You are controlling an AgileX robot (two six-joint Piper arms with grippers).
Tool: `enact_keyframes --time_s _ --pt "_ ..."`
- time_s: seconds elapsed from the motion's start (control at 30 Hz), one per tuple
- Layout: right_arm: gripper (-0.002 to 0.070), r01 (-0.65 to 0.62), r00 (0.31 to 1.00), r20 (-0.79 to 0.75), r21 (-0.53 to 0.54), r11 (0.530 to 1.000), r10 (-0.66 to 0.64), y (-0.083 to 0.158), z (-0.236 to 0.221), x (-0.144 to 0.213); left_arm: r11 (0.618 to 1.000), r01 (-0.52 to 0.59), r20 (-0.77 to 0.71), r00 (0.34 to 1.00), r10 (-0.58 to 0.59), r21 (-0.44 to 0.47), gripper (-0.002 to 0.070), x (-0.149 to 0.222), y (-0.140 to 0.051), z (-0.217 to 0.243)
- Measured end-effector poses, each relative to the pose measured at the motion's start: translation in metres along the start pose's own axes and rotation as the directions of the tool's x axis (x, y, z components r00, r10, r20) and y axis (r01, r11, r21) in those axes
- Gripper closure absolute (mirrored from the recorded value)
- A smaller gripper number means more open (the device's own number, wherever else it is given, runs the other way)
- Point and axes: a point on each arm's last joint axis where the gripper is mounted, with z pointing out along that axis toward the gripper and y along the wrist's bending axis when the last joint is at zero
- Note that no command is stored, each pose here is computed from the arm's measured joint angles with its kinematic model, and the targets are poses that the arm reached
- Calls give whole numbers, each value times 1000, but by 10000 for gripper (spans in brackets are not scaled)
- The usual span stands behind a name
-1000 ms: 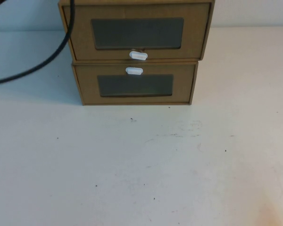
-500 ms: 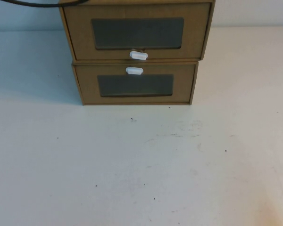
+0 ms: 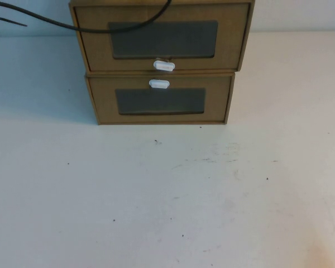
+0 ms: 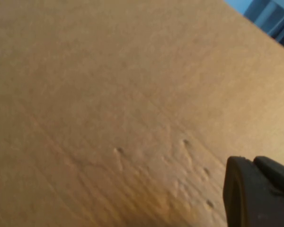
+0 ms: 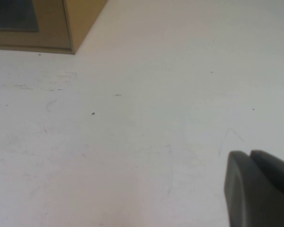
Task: Open the shoe box
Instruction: 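Pull the top drawer of the cardboard box fully open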
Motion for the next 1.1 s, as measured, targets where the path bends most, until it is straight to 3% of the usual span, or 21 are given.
enact_keyframes --time_s 0.33,0.97,1.1 --pt "689 0 1000 0 0 1000 0 0 0 0 1000 -4 -33 999 3 -25 680 6 7 10" --pt "689 0 1000 0 0 1000 0 0 0 0 998 -35 -54 998 32 -49 680 7 2 16" --pt "689 -23 998 58 -7 1000 23 1 0 -5 998 -35 -54 998 32 -49 680 7 2 16"
